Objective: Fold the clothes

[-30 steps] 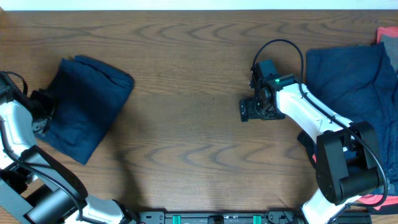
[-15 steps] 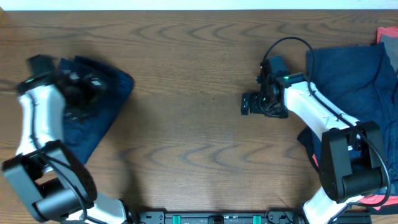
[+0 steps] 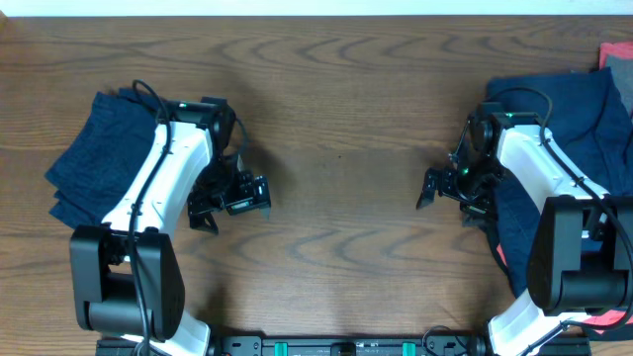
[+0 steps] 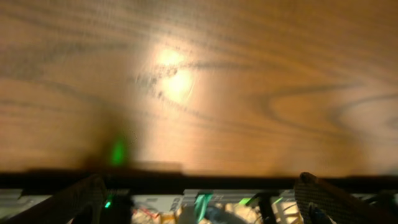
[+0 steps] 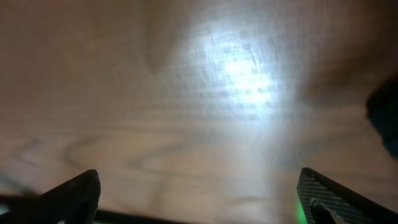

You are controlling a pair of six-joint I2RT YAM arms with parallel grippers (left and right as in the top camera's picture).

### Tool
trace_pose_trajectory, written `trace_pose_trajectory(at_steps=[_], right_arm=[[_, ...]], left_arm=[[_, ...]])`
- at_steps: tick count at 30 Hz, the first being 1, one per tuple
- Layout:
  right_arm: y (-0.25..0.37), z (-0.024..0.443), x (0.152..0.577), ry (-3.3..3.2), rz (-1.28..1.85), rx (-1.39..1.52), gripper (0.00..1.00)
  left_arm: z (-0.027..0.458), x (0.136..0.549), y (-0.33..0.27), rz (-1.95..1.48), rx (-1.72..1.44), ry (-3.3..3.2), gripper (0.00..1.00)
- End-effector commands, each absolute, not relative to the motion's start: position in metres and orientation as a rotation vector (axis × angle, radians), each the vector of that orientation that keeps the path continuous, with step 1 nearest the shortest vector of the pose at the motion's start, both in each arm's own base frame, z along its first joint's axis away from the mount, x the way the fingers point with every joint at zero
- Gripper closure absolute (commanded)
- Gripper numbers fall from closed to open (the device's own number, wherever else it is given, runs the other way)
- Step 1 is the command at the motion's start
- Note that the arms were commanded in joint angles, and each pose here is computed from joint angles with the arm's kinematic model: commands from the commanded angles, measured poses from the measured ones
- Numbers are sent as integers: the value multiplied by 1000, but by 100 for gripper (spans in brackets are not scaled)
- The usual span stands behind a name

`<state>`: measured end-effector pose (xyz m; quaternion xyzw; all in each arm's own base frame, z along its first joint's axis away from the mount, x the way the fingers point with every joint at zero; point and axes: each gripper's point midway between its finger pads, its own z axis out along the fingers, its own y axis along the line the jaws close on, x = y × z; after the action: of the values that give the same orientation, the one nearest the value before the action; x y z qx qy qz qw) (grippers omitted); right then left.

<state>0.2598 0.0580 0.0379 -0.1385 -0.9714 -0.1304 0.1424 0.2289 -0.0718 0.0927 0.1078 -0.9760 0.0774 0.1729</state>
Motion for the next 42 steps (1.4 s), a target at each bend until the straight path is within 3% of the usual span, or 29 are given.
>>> trace_pose_trajectory(at_steps=[1, 10, 18, 25, 42], right_arm=[[61, 51, 255, -2846, -420, -317, 1], [48, 95, 253, -3259, -434, -418, 1], [30, 181, 250, -3902, -366, -391, 1], [25, 229, 229, -4121, -500, -425, 1], [22, 201, 202, -3999, -409, -411, 1]], left_arm=[[109, 221, -69, 191, 247, -2832, 2], [181, 218, -62, 321, 259, -3290, 2], [248, 193, -44, 481, 243, -3863, 2], [293, 163, -38, 705, 250, -4098, 2], [298, 150, -35, 743, 250, -4132, 2]])
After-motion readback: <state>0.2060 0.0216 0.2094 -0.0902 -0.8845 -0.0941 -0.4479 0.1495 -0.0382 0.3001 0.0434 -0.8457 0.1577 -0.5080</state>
